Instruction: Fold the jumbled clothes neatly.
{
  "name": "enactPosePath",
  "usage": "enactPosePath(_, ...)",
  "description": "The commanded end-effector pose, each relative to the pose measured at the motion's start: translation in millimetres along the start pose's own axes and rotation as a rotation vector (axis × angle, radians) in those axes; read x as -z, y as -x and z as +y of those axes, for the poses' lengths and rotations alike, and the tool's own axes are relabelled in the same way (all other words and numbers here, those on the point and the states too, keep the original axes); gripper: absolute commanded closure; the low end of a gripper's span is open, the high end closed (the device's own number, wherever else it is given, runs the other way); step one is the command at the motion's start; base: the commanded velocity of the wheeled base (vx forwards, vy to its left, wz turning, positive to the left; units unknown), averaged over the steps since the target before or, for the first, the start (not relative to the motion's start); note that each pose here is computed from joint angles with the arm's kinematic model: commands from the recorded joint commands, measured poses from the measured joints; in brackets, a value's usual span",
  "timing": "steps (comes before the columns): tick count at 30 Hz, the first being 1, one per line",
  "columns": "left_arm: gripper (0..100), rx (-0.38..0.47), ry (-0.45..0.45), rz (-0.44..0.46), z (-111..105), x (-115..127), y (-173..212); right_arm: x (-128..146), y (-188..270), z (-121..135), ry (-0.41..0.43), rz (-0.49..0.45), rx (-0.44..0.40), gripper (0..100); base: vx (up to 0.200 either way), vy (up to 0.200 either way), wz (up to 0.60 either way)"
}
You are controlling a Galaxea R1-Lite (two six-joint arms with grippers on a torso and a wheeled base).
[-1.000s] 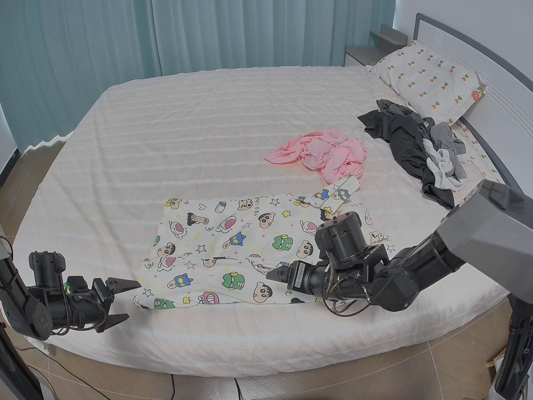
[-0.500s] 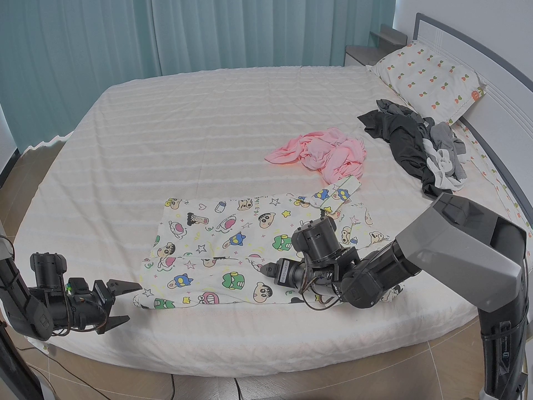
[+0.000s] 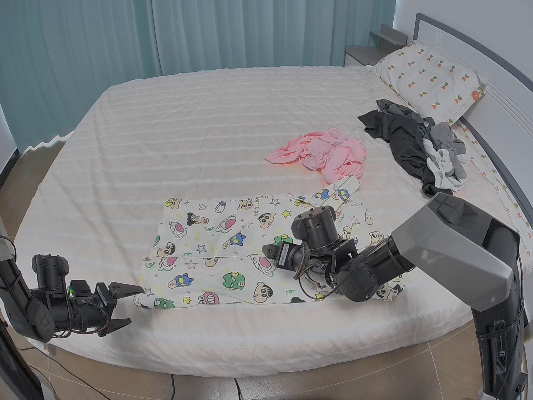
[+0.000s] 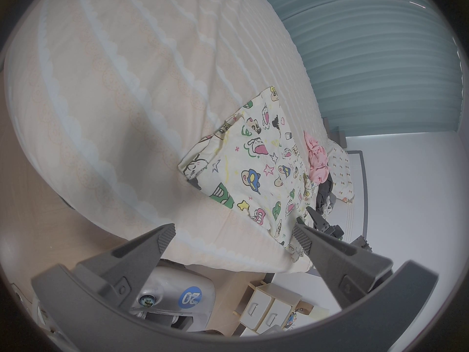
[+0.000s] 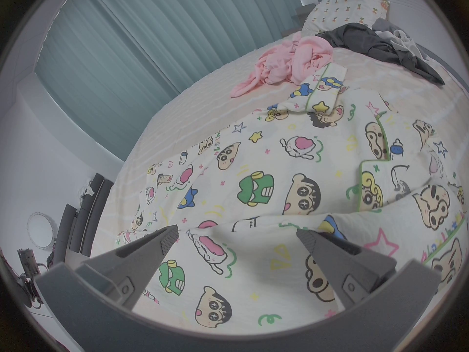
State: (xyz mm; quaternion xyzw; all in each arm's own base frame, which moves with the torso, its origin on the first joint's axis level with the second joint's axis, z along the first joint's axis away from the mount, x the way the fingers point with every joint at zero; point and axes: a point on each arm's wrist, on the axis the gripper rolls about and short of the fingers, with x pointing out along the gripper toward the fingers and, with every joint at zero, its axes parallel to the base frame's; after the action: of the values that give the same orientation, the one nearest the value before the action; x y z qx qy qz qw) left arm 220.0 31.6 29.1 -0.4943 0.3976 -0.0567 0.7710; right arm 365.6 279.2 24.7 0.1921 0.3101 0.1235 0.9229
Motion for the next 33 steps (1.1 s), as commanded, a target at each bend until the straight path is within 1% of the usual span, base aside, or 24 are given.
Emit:
enactPosePath(1,0,-0.001,0.001,0.001,0.3,0.2,-0.2,-0.1,16.0,0.8,-0.010,0.018,-0.010,0,0.000,0.000,0.00)
enactPosePath(3,0,-0.001,0.001,0.001,0.3,0.2,-0.2,1.0,38.9,3.5,-0.039,0.062,-0.044,0,0.000,0.000,0.00)
enactPosePath(4,0,-0.001,0.001,0.001,0.3,0.2,-0.2,1.8,42.8,3.7,-0.042,0.075,-0.052,0,0.000,0.000,0.00)
enactPosePath(6,0,-0.001,0.001,0.001,0.3,0.2,-0.2,-0.3,68.4,-0.1,-0.047,0.127,-0.099,0,0.000,0.000,0.00)
enactPosePath(7,0,-0.002,0.002,0.002,0.6,0.2,-0.4,0.2,69.3,-0.8,-0.047,0.130,-0.098,0,0.000,0.000,0.00)
enactPosePath(8,0,-0.002,0.002,0.002,0.6,0.2,-0.4,-0.4,87.5,-6.9,-0.050,0.160,-0.116,0,0.000,0.000,0.00)
enactPosePath(12,0,-0.002,0.002,0.002,0.6,0.2,-0.4,-12.5,116.8,-23.3,-0.078,0.176,-0.140,0,0.000,0.000,0.00)
enactPosePath(13,0,-0.002,0.002,0.002,0.6,0.2,-0.4,-20.2,127.0,-31.1,-0.095,0.179,-0.159,0,0.000,0.000,0.00)
enactPosePath(14,0,-0.002,0.002,0.002,0.6,0.2,-0.4,-25.1,133.3,-39.3,-0.108,0.179,-0.161,0,0.000,0.000,0.00)
enactPosePath(17,0,-0.002,0.002,0.002,0.6,0.2,-0.4,-44.6,144.0,-71.9,-0.159,0.161,-0.144,0,0.000,0.000,0.00)
enactPosePath(18,0,-0.003,0.002,0.001,0.6,0.2,-0.4,-45.8,144.3,-74.0,-0.162,0.160,-0.143,0,0.000,0.000,0.00)
enactPosePath(19,0,-0.002,0.002,0.002,0.6,0.2,-0.4,-55.7,145.3,-95.1,-0.188,0.158,-0.137,0,0.000,0.000,0.00)
enactPosePath(20,0,-0.002,0.002,0.002,0.6,0.2,-0.4,-60.2,145.3,-104.6,-0.190,0.154,-0.134,0,0.000,0.000,0.00)
enactPosePath(22,0,-0.002,0.002,0.004,0.7,0.4,-0.9,-67.4,143.0,-134.0,-0.193,0.167,-0.125,0,0.000,0.000,0.00)
enactPosePath(24,0,-0.001,-0.001,0.009,-0.1,1.3,-1.6,-70.0,137.8,-157.4,-0.186,0.182,-0.120,0,0.000,0.000,0.00)
enactPosePath(25,0,-0.001,-0.001,0.009,-0.1,1.3,-1.6,-70.6,136.4,-162.8,-0.183,0.184,-0.116,0,0.000,0.000,0.00)
enactPosePath(26,0,-0.003,0.000,0.012,0.2,1.9,-1.9,-71.1,131.2,-177.9,-0.172,0.192,-0.104,0,0.000,0.000,0.00)
enactPosePath(27,0,-0.003,0.000,0.012,0.2,1.9,-1.9,-69.4,127.1,-186.3,-0.165,0.201,-0.094,0,0.000,0.000,0.00)
enactPosePath(29,0,-0.005,0.001,0.012,0.5,1.9,-2.1,-69.0,125.9,-187.8,-0.162,0.203,-0.094,0,0.000,0.000,0.00)
enactPosePath(30,0,-0.004,0.000,0.014,0.8,1.9,-2.3,-62.1,114.4,-199.9,-0.143,0.232,-0.079,0,0.000,0.000,0.00)
enactPosePath(33,0,-0.004,0.001,0.015,0.6,2.1,-2.5,-60.0,103.7,-209.5,-0.134,0.246,-0.076,0,0.000,0.000,0.00)
